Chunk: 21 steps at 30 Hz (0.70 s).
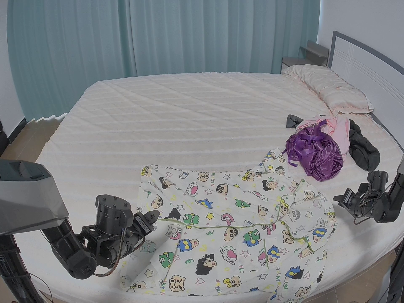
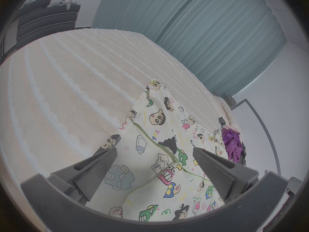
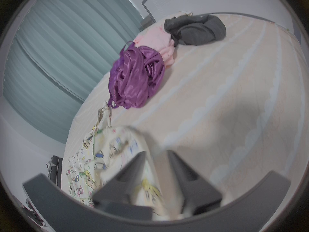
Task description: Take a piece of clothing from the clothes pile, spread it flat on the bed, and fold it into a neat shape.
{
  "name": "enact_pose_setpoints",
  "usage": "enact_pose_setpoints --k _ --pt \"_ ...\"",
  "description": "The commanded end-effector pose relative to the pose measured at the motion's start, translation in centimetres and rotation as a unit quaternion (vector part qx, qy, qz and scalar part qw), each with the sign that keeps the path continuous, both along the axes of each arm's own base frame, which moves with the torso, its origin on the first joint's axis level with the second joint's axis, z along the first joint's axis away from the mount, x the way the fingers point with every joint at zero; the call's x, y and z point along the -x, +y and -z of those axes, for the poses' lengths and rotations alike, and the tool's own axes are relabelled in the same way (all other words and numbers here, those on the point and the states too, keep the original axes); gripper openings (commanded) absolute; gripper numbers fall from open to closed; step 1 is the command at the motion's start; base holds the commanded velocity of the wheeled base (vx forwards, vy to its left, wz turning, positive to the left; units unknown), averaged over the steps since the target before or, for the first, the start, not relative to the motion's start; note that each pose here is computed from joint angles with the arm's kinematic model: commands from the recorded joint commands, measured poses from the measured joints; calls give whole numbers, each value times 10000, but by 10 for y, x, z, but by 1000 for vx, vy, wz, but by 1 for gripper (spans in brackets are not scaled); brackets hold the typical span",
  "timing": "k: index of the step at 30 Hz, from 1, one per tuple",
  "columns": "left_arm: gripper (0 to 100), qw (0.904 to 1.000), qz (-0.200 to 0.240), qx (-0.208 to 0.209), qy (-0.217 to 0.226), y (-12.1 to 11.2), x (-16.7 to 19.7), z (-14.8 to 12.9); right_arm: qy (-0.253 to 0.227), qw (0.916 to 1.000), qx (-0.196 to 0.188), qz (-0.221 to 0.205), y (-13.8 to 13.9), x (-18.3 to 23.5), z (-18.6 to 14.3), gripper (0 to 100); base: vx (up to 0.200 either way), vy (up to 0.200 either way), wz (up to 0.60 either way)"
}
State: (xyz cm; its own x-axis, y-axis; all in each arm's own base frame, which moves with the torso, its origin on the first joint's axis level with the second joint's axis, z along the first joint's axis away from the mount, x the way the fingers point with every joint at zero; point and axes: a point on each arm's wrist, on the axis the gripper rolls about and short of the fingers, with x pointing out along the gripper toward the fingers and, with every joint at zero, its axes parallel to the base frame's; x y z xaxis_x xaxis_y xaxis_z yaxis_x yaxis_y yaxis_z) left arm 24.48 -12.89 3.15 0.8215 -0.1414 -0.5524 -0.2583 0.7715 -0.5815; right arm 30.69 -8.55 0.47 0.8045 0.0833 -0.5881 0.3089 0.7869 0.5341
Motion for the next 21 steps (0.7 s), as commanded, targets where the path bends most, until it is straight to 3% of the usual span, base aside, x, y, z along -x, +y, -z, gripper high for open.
enact_pose_setpoints --k 1,8,13,17,21 --pt "100 10000 -10 0 14 0 -1 1 -36 10000 -8 -10 3 3 -1 100 0 0 0" --pt "100 10000 -10 0 14 0 -1 1 -439 9990 -62 -106 16 2 -30 100 0 0 0" --pt "100 10000 -10 -4 21 0 0 1 -540 9962 -397 -551 61 -8 -38 100 0 0 0" --pt "100 10000 -10 -4 21 1 1 1 -550 9964 -494 -423 95 -33 -33 100 0 0 0" --pt "100 10000 -10 -8 28 1 1 1 -583 9960 -587 -351 110 -52 -24 100 0 0 0"
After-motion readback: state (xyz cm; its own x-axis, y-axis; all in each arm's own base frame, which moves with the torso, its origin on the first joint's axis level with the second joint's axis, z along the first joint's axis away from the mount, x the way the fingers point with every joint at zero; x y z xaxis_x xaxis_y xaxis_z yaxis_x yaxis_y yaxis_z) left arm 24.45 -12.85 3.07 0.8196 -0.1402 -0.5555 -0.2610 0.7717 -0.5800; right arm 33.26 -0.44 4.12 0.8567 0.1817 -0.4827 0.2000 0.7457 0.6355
